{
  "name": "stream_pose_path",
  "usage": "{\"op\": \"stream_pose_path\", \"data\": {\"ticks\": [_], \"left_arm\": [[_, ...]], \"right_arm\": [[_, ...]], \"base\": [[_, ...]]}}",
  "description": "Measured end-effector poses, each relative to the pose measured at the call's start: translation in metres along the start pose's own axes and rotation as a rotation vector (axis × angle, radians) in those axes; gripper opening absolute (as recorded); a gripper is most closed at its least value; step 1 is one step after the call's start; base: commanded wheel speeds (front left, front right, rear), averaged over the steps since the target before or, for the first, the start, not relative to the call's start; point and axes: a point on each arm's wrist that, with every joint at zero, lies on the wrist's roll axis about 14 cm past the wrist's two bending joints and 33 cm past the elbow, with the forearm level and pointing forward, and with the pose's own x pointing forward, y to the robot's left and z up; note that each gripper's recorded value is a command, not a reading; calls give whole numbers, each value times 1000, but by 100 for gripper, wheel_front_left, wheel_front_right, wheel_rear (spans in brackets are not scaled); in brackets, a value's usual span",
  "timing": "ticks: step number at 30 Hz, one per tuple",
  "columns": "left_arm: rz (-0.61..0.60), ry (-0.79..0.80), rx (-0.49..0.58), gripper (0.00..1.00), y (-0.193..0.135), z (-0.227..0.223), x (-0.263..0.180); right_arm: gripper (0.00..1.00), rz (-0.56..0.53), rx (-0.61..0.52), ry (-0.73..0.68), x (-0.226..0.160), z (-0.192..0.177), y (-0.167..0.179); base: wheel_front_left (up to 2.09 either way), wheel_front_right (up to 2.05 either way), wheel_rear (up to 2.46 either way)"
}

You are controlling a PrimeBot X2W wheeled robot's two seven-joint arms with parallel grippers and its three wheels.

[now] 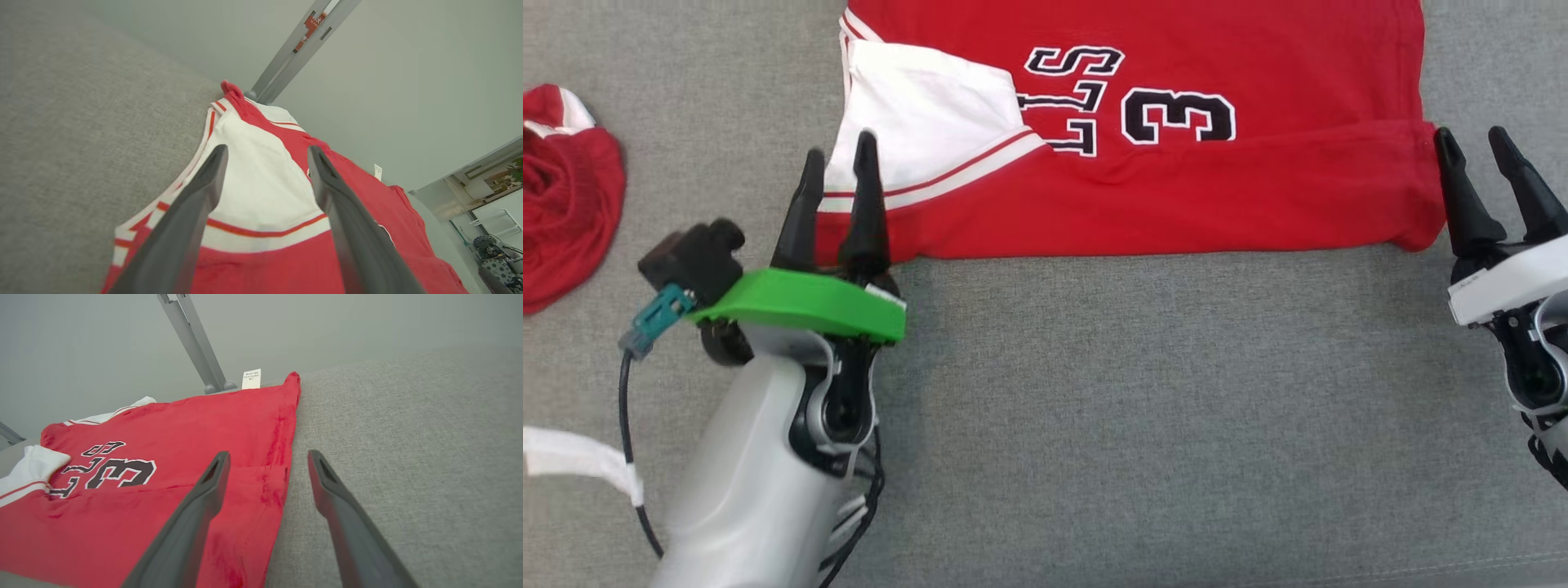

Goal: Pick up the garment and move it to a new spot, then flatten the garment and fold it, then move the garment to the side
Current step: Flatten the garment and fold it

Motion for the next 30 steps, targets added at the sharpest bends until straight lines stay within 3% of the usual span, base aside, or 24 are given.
{"op": "stream_pose_path", "data": {"ticks": [7, 22, 23, 24, 25, 26, 27, 30], "left_arm": [[183, 82, 71, 100, 57, -22, -60], [176, 117, 157, 100, 62, -28, -47], [182, 132, 142, 96, 63, -33, -48], [176, 149, 131, 50, 62, -37, -48], [168, 158, 132, 40, 61, -38, -48], [162, 164, 132, 16, 60, -39, -46], [155, 171, 132, 0, 59, -39, -45], [148, 184, 134, 0, 59, -42, -44]], "right_arm": [[100, -34, 15, -44, -35, 8, 0], [100, -52, 16, -18, -53, -2, -1], [100, -53, 15, -16, -54, -3, -2], [100, -52, 15, -14, -54, -3, -1], [100, -50, 15, -14, -54, -4, 0], [100, -49, 17, -12, -53, -4, 0], [100, -49, 17, -8, -53, -6, 1], [100, -44, 21, 5, -52, -11, 3]], "base": [[0, 0, 0], [0, 0, 0], [0, 0, 0], [0, 0, 0], [0, 0, 0], [0, 0, 0], [0, 0, 0], [0, 0, 0]]}}
